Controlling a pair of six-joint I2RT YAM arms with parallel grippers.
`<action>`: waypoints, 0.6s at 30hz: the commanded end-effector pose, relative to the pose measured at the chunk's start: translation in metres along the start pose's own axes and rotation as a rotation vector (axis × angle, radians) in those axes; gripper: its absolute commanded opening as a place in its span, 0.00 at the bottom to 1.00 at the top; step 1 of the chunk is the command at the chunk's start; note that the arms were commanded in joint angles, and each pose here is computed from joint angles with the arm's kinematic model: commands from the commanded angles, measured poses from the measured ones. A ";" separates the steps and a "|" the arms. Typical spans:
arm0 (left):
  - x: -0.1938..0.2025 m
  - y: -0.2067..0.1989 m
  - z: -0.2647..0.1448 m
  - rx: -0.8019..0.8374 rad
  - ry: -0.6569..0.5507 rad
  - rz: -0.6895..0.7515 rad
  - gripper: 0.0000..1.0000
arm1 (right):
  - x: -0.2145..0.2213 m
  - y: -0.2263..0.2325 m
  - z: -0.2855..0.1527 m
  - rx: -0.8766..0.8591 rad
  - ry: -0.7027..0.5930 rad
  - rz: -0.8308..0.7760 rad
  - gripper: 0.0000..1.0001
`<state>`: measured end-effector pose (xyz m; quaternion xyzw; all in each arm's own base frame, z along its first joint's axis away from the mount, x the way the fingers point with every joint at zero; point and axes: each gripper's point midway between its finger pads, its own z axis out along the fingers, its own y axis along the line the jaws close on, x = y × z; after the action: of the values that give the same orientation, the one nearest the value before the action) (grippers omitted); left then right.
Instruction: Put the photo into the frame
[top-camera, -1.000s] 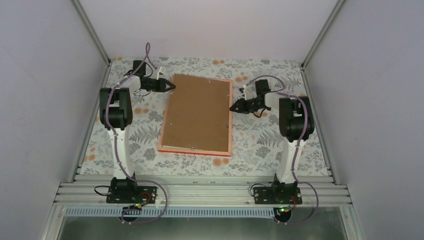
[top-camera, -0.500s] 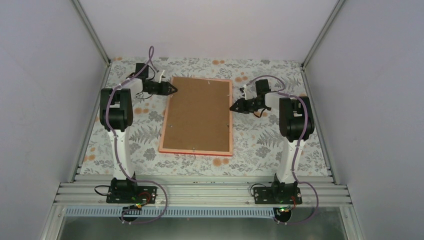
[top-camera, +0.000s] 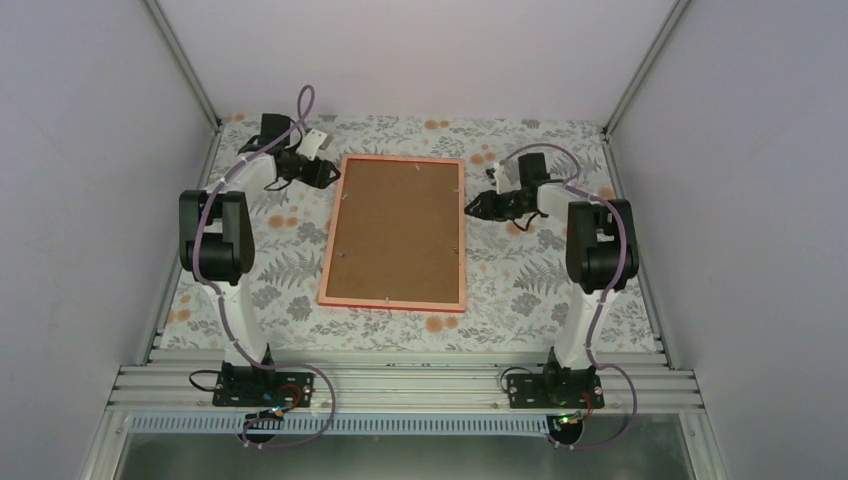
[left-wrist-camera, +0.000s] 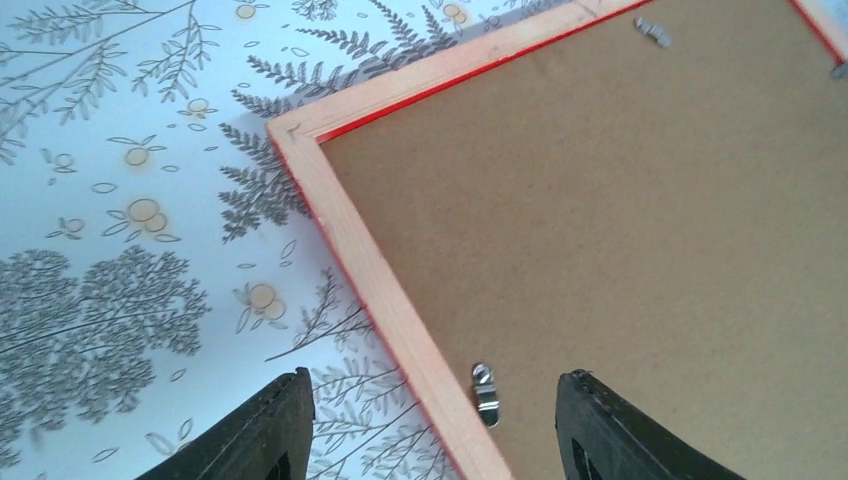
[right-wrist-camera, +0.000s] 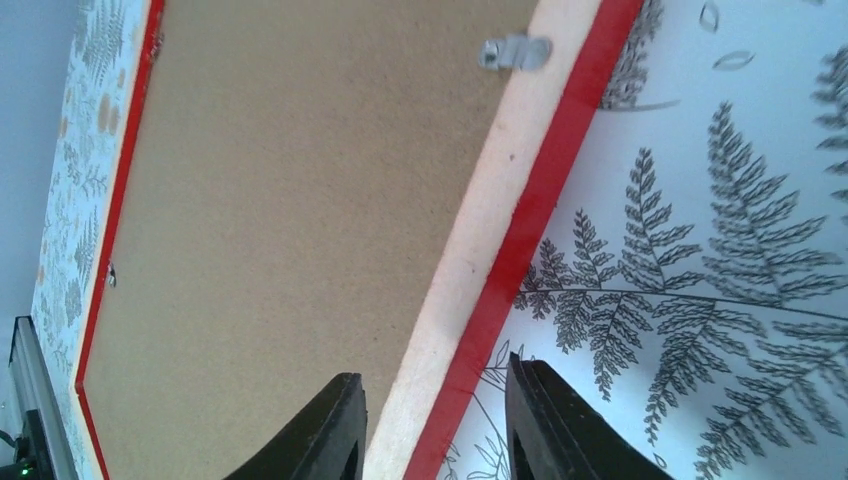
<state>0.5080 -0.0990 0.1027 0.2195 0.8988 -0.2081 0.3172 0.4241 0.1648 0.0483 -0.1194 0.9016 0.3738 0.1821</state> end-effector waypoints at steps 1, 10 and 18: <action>0.012 -0.005 -0.004 -0.048 0.039 0.118 0.61 | -0.011 0.009 -0.015 0.015 -0.042 -0.072 0.38; 0.021 -0.089 0.027 0.097 0.079 0.388 0.59 | -0.084 0.002 -0.009 0.072 -0.126 -0.177 0.47; 0.029 -0.117 0.038 0.118 0.093 0.476 0.59 | -0.123 -0.038 0.009 0.331 -0.164 -0.203 0.49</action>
<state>0.4421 -0.2016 0.0667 0.4208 0.8448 -0.1892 0.2709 0.5306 0.1603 0.0886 -0.1517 0.9005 0.2753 0.3007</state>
